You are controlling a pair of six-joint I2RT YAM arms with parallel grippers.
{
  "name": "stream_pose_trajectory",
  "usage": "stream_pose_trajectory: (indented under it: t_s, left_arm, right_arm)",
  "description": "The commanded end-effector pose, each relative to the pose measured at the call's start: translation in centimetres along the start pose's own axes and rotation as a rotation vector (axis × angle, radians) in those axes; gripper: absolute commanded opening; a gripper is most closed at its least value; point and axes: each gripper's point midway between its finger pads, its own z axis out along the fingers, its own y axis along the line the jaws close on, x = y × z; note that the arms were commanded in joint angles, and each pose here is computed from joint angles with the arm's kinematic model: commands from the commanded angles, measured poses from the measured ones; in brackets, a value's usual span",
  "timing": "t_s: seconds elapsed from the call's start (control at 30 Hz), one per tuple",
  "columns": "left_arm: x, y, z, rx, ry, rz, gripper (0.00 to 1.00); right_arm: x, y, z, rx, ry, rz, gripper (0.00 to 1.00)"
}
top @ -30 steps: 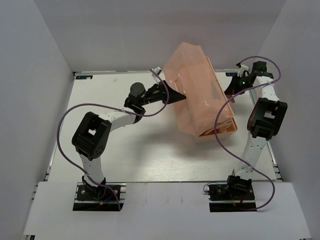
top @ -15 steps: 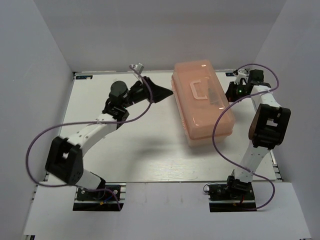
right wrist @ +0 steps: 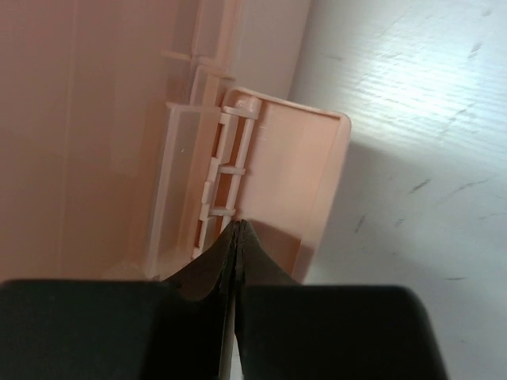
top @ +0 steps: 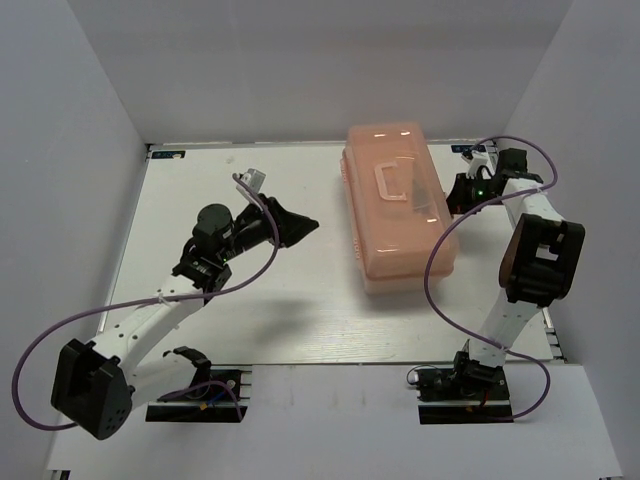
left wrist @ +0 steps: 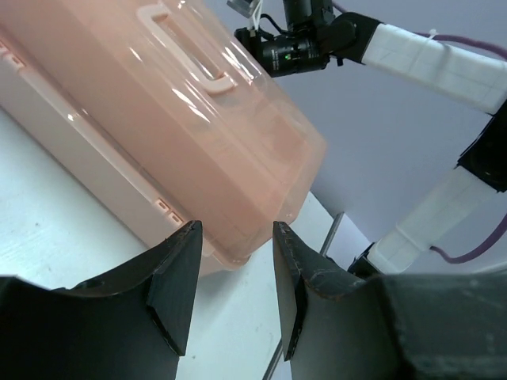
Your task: Sort the tools into containers
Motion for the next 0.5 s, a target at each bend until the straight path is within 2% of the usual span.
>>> stream_pose_trajectory:
  t_s: [0.0,0.23,0.33,0.37,0.47]
  left_arm:
    - [-0.6,-0.5,-1.1,-0.012,-0.034,0.024,0.51]
    - [1.4,0.4,-2.7,-0.050,-0.016,-0.004,0.51]
    - [1.6,0.8,-3.5,-0.085,-0.016,0.005,0.51]
    - [1.4,0.7,-3.8,-0.095,-0.027,0.021,0.51]
    - [1.6,1.3,-4.5,-0.140,-0.020,0.034,0.53]
  right_arm:
    - [8.8,5.6,0.7,-0.183,0.303,0.199,0.00]
    - [8.6,4.4,1.1,-0.074,0.303,0.166,0.00]
    - [8.8,2.9,1.0,0.032,0.310,0.181,0.00]
    - [8.9,0.7,0.5,0.162,0.318,0.155,0.00]
    - [8.1,-1.9,-1.1,0.350,0.260,0.117,0.00]
